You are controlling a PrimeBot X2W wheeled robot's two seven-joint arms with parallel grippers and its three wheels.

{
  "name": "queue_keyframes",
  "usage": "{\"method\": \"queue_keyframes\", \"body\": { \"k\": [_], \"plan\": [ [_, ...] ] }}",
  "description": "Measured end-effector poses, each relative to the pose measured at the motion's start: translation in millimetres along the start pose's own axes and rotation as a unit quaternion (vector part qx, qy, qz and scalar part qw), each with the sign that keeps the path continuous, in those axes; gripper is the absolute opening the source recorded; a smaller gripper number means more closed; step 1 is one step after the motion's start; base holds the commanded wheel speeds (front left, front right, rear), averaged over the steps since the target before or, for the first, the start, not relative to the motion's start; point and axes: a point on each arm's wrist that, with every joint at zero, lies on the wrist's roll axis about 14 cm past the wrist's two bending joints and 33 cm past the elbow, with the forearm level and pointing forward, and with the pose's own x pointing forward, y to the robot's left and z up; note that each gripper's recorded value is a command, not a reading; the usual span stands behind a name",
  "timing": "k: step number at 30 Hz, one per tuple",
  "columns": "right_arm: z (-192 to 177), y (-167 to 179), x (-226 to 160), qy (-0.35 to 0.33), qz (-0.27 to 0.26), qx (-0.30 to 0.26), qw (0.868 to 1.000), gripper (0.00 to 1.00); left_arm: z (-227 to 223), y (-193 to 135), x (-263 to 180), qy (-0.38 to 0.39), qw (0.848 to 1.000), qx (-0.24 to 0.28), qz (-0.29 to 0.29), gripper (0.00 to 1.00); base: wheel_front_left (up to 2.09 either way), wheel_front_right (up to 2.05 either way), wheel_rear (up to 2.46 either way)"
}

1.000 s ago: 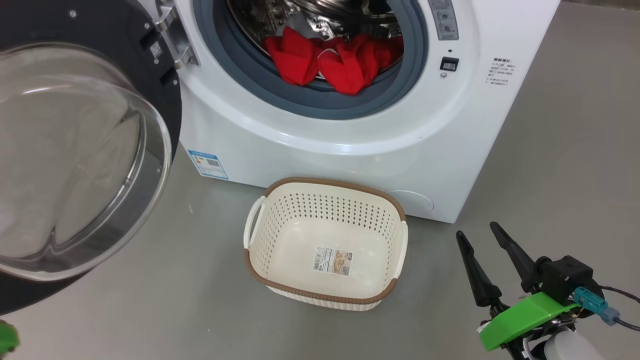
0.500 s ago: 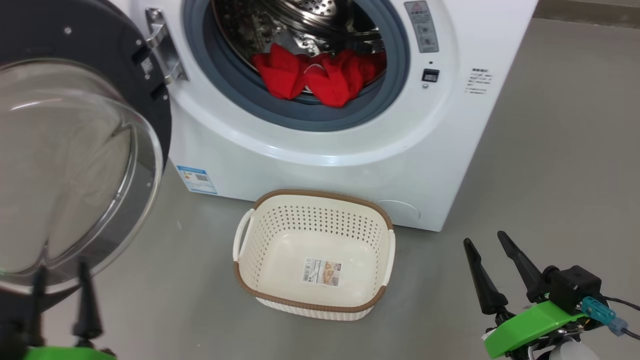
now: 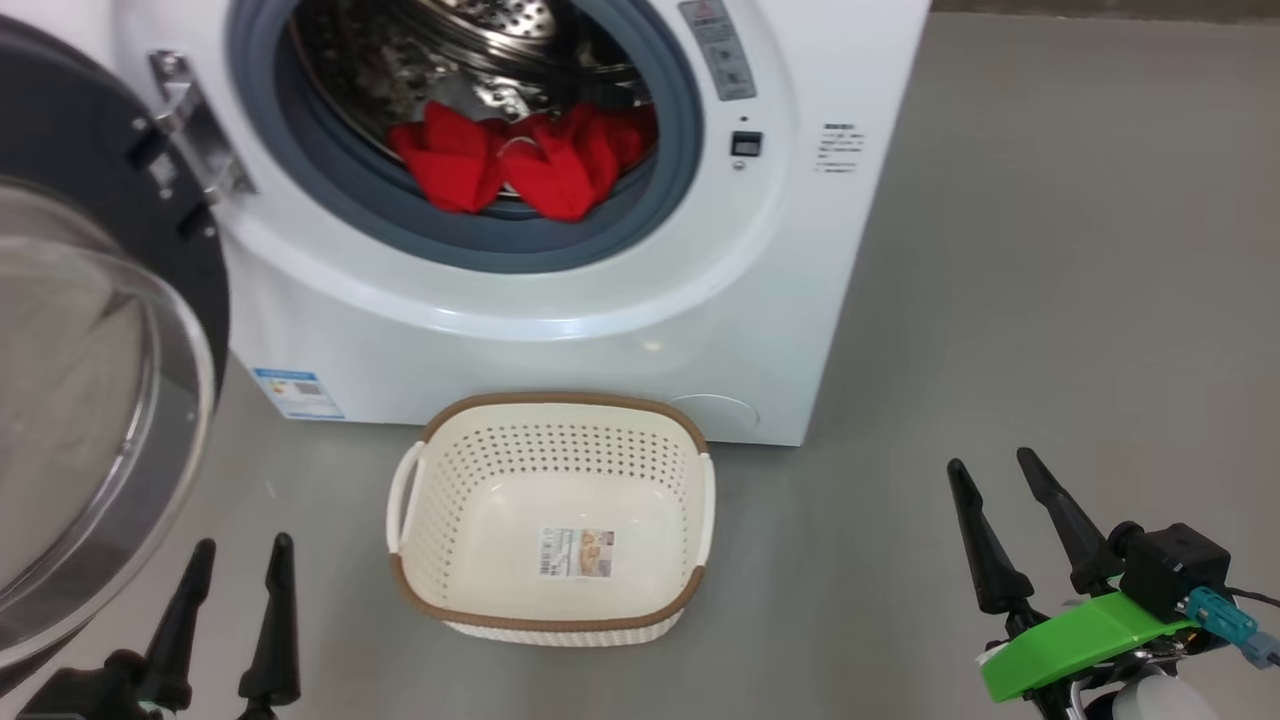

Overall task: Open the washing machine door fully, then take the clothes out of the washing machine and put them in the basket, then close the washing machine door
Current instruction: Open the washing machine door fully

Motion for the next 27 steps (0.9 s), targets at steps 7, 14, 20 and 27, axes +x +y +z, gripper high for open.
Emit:
{"method": "queue_keyframes", "body": {
  "k": [7, 14, 20, 27],
  "plan": [
    [9.5, -23.7, -13.8, -0.014, -0.037, -0.002, 0.999, 1.00, -12.6, -28.6, 7.3, 0.018, 0.999, -0.004, -0.045, 1.00, 0.00, 0.00, 0.00],
    [19.3, -44.1, -27.5, -0.028, -0.071, -0.004, 0.997, 1.00, -22.4, -57.3, 14.9, 0.031, 0.996, -0.007, -0.088, 1.00, 0.00, 0.00, 0.00],
    [25.0, -58.5, -39.4, -0.037, -0.097, -0.004, 0.995, 1.00, -27.1, -80.3, 20.2, 0.036, 0.992, -0.010, -0.122, 1.00, 0.00, 0.00, 0.00],
    [30.4, -67.4, -50.4, -0.046, -0.116, -0.004, 0.992, 1.00, -33.0, -96.1, 19.4, 0.045, 0.988, -0.012, -0.146, 1.00, 0.00, 0.00, 0.00]
  ]
}}
